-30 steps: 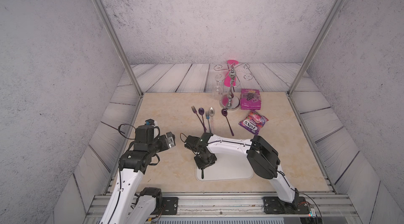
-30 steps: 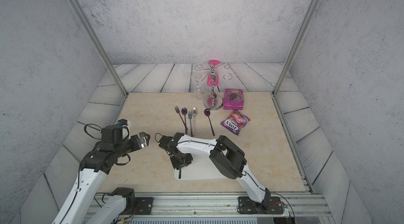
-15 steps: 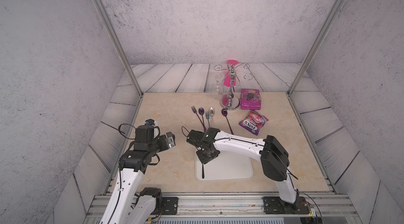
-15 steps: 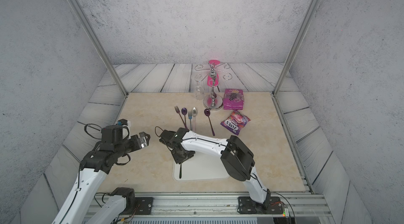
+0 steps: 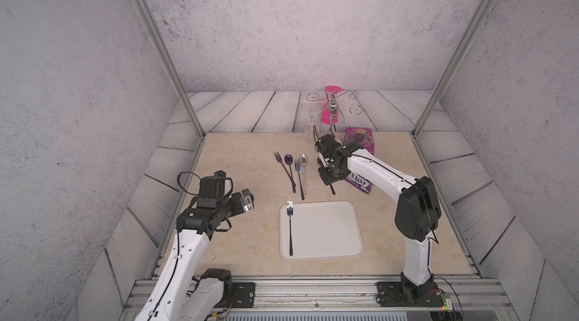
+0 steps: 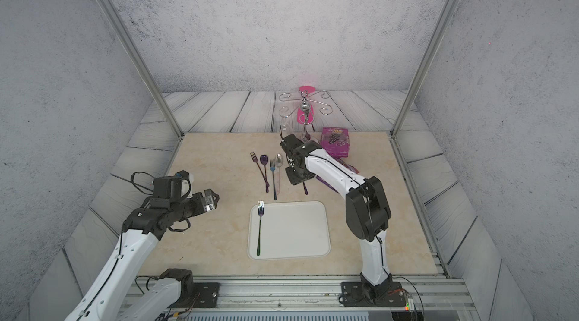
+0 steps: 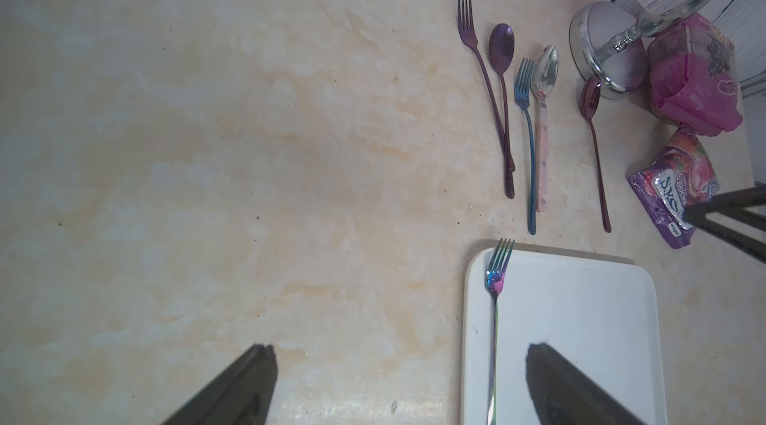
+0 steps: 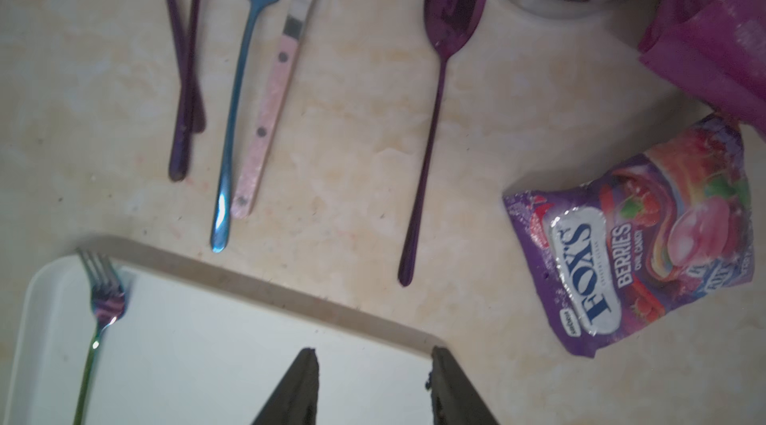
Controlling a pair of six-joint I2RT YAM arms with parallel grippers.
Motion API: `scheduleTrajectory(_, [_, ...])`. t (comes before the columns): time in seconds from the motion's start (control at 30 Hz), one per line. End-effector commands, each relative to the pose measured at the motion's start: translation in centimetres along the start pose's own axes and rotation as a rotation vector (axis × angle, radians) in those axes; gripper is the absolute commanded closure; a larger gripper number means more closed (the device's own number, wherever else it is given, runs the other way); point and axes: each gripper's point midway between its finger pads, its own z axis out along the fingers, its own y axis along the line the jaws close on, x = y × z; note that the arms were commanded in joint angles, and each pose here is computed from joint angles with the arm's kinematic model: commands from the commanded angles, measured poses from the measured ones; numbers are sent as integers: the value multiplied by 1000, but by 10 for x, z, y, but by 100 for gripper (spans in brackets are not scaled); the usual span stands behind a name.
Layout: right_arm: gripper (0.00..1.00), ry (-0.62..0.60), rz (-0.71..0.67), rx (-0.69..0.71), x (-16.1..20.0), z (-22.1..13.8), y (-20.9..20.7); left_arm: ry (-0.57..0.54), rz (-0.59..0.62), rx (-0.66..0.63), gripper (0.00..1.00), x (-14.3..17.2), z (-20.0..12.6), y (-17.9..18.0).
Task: Set the spoon and fork side by side
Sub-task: Pick up the spoon from the center of the board.
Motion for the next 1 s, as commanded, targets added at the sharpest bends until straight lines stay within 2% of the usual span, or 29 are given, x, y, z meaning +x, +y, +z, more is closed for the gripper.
scheduleTrajectory(0.0, [55, -6, -45, -46, -23, 25, -6, 8, 17, 13, 1, 0, 2, -3])
scheduleTrajectory(0.23, [55, 26, -46, -49, -46, 72, -22, 21, 18, -2, 1, 1, 5, -1])
scheduleTrajectory(0.37, [55, 19, -23, -79, -53, 85, -25, 27, 20, -7, 1, 1, 4, -1])
scheduleTrajectory(0.67, [58, 106, -3, -55, -41, 121, -33, 19, 23, -4, 1, 0, 3, -1])
scheduleTrajectory(0.97, [64, 142, 3, -47, -35, 134, -37, 12, 26, -2, 0, -2, 2, -2])
